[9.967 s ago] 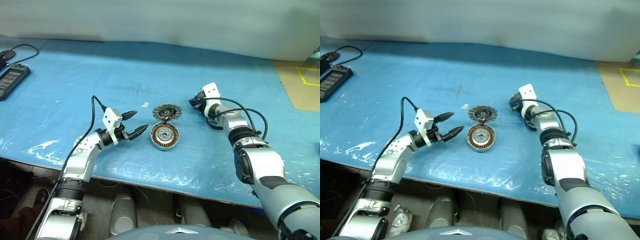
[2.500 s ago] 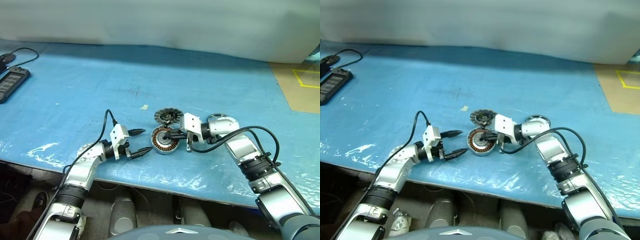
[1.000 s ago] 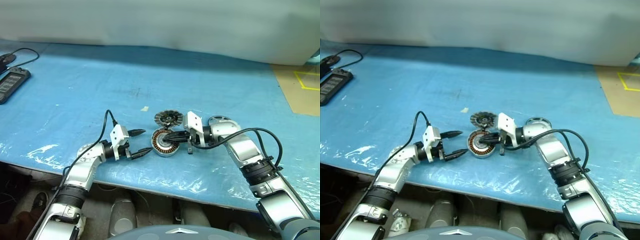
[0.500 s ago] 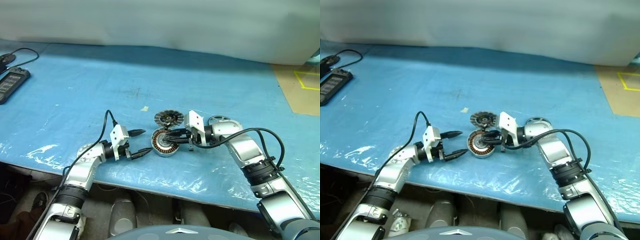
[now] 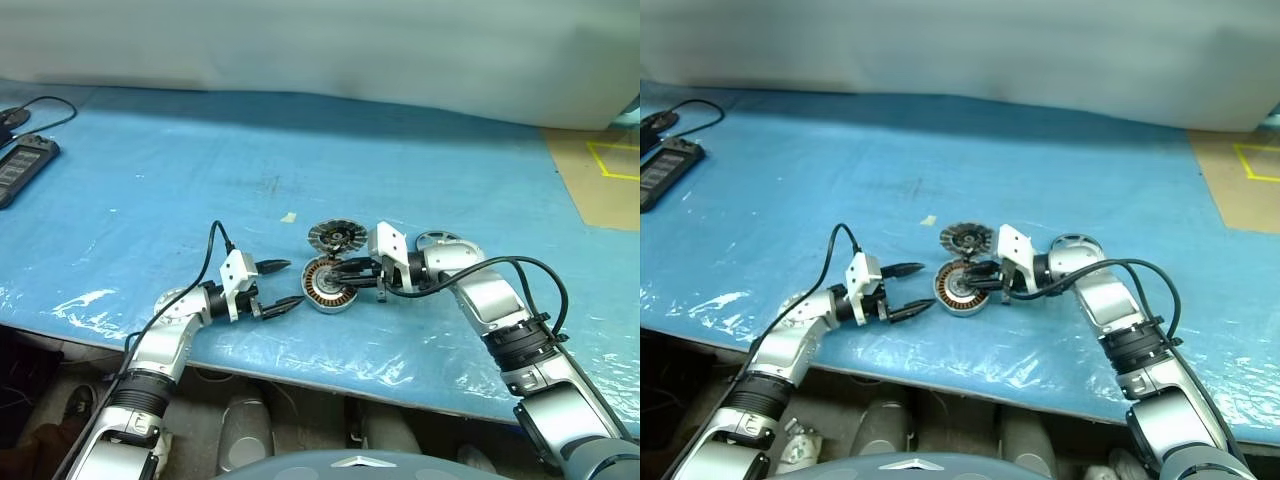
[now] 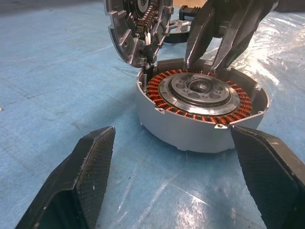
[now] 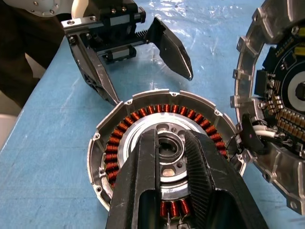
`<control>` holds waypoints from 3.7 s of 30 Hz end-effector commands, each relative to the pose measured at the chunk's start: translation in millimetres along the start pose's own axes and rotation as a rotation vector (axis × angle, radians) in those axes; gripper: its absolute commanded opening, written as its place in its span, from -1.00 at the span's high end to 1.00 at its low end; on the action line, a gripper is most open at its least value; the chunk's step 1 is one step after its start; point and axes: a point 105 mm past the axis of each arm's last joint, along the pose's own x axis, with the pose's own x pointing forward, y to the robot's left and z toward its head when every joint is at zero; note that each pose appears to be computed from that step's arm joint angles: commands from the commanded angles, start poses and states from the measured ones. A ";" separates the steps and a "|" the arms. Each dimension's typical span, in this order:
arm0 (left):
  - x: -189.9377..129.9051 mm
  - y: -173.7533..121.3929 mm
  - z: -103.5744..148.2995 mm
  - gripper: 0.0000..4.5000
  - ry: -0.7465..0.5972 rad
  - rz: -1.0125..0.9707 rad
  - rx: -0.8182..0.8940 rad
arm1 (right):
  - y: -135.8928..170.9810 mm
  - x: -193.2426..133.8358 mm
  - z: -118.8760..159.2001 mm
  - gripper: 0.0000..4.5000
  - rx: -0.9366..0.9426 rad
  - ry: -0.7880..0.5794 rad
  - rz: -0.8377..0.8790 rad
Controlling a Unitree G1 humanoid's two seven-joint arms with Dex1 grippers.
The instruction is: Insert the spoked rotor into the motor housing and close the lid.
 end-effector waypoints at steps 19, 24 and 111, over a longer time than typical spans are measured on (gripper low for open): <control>-0.9 1.1 2.9 -0.82 -0.007 0.016 0.025 | 5.2 3.2 -29.7 0.99 -0.092 0.182 0.031; -0.5 2.0 3.3 -0.82 -0.008 0.017 0.026 | 5.3 4.5 -40.3 0.99 -0.116 0.229 0.040; -9.1 7.2 13.4 -0.82 -0.065 0.031 -0.028 | 6.5 -33.8 16.4 0.99 -0.036 -0.094 -0.065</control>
